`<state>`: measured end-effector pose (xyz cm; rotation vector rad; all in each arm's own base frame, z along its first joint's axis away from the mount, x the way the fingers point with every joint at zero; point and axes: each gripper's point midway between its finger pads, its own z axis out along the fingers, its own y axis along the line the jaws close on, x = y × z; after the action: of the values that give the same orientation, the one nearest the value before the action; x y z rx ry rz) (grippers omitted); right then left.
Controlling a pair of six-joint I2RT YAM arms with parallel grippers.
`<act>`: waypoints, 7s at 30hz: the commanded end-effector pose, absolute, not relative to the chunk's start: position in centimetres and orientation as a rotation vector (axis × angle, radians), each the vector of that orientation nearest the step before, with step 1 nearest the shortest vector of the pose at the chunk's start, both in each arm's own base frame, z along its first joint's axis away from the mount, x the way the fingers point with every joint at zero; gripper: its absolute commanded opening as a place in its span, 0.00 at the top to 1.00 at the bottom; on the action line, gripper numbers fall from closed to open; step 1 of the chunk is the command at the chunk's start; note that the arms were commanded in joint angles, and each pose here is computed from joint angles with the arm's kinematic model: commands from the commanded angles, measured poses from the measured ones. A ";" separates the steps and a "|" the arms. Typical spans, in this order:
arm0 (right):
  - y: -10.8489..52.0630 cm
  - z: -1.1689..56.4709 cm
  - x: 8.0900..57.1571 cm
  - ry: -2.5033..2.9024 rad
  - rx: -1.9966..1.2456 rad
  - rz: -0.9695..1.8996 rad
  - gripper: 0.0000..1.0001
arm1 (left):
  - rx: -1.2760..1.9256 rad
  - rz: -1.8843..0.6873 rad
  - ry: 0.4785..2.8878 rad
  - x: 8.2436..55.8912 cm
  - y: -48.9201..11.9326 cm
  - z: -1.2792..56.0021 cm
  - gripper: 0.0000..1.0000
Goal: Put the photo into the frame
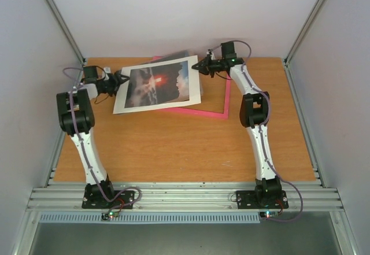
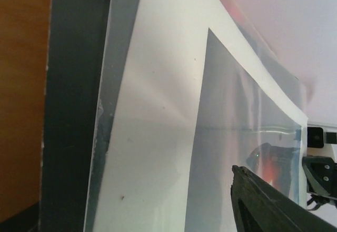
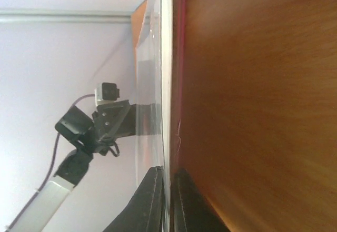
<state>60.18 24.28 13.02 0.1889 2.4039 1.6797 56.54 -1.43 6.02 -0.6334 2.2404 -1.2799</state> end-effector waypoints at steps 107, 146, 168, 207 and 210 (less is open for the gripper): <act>12.2 9.6 41.1 2.752 -0.971 0.218 0.99 | 1.122 0.504 2.188 37.4 -16.3 3.3 0.14; 18.3 31.7 27.7 2.406 -0.726 1.354 0.99 | 1.428 0.408 0.852 35.3 -29.0 28.6 0.07; 19.9 33.5 25.2 2.363 -0.674 1.588 0.99 | 1.203 0.740 0.424 36.8 -33.8 33.8 0.44; -9.4 36.0 38.4 2.140 0.444 0.660 0.01 | 0.407 -0.057 2.275 45.0 -21.4 29.7 1.00; -7.6 32.6 37.3 2.181 0.491 0.761 0.02 | 0.252 -0.183 2.404 43.8 -21.9 27.0 0.99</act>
<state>38.46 -9.09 34.56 0.4350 2.1674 0.6989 46.59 -20.78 30.32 0.6126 2.1619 0.1149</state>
